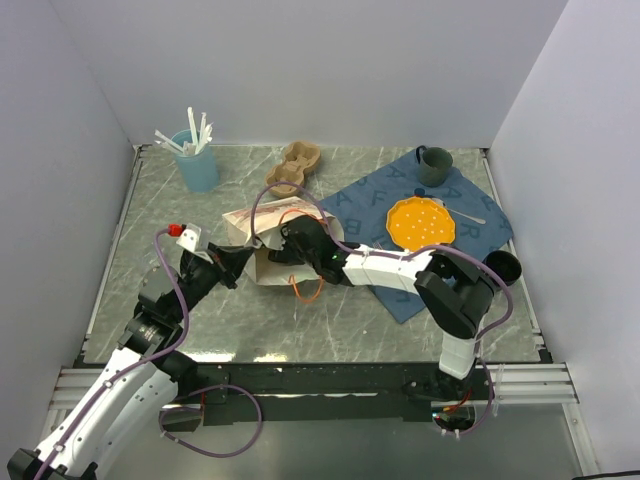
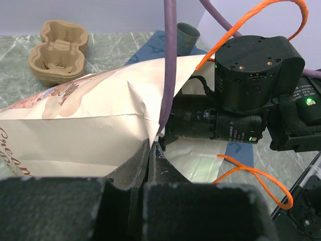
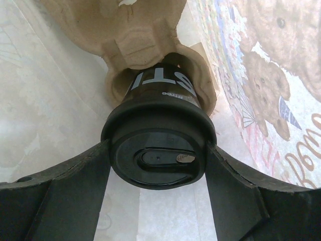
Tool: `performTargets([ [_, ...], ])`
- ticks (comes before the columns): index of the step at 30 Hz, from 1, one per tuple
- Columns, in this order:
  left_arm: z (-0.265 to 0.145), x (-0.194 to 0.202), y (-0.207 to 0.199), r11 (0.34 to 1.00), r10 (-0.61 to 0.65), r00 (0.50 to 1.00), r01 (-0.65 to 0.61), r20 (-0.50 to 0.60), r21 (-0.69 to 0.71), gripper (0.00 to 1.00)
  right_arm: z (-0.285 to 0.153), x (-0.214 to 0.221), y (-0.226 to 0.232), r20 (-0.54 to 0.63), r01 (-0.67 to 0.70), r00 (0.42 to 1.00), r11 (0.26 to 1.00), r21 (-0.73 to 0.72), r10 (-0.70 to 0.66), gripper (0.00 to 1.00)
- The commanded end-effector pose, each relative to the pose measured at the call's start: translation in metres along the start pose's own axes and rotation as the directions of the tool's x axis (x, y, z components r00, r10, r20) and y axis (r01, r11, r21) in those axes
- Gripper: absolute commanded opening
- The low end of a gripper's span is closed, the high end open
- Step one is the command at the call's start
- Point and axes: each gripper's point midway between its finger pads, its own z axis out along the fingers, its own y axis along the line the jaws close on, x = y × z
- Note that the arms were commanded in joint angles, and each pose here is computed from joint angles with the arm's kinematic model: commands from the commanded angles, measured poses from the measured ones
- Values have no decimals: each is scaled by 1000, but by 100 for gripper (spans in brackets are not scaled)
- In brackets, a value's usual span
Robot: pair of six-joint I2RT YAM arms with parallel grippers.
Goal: Pack the takeout coffee
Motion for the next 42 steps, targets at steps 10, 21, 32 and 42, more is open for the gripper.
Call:
performTargets([
  [10, 4, -35, -23, 995, -77, 995, 73, 64, 67, 1, -29, -6, -33, -13, -95, 995, 995, 25, 95, 93],
  [21, 1, -45, -20, 992, -125, 990, 124, 67, 19, 1, -65, -11, -27, -42, -90, 995, 991, -101, 86, 91],
  [32, -2, -38, -21, 982, -187, 982, 187, 17, -1, 1, -106, -21, -11, -105, -168, 984, 956, -242, 147, 89],
  [42, 6, -37, -16, 977, -205, 978, 202, -46, -63, 1, -139, -19, 6, -158, -182, 978, 921, -345, 134, 84],
])
